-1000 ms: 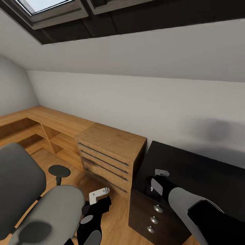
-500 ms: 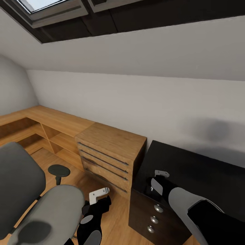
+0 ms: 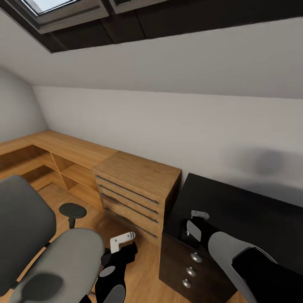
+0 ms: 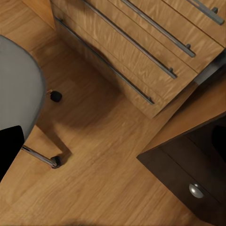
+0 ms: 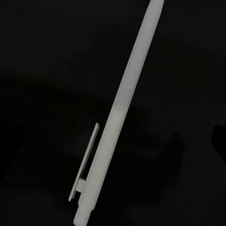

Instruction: In the bedroom, organize the workspace by keeping the computer under the desk, ensuring the monitor is on the desk, placing the keyboard on the desk next to the monitor, placing the mouse on the desk next to the keyboard, moving the folder from the swivel chair onto the desk next to the mouse, stacking the notebook on top of the folder with the pen on top of the notebook, and positioning the swivel chair next to the desk.

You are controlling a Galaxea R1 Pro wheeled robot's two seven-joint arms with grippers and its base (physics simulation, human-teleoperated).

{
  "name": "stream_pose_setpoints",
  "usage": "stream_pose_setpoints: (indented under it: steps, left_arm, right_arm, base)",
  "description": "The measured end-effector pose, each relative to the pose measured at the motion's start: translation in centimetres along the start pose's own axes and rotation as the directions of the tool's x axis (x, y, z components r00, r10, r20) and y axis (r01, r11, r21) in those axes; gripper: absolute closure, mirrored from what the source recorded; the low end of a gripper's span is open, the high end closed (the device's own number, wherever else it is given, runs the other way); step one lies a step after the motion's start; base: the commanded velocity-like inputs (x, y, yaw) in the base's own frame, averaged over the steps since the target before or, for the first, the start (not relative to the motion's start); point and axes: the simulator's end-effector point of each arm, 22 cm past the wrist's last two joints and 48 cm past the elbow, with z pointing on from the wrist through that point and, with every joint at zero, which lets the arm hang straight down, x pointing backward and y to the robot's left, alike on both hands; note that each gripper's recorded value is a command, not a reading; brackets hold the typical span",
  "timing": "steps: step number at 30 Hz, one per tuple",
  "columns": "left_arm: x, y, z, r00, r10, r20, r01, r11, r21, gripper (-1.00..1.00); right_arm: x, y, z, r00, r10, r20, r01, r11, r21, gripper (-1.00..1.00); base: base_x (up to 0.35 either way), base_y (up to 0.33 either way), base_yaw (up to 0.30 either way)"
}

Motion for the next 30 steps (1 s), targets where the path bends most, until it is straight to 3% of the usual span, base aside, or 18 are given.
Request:
stream_pose_setpoints:
  steps: [30]
  left_arm:
    - [0.38, 0.13, 0.53, 1.000, 0.000, 0.001, 0.000, 1.000, -0.001, -1.00]
  right_arm:
    - [0.15, -0.27, 0.69, 1.000, 0.002, 0.002, -0.002, 1.000, -0.005, -1.00]
  base:
    - [0.000, 0.000, 0.000]
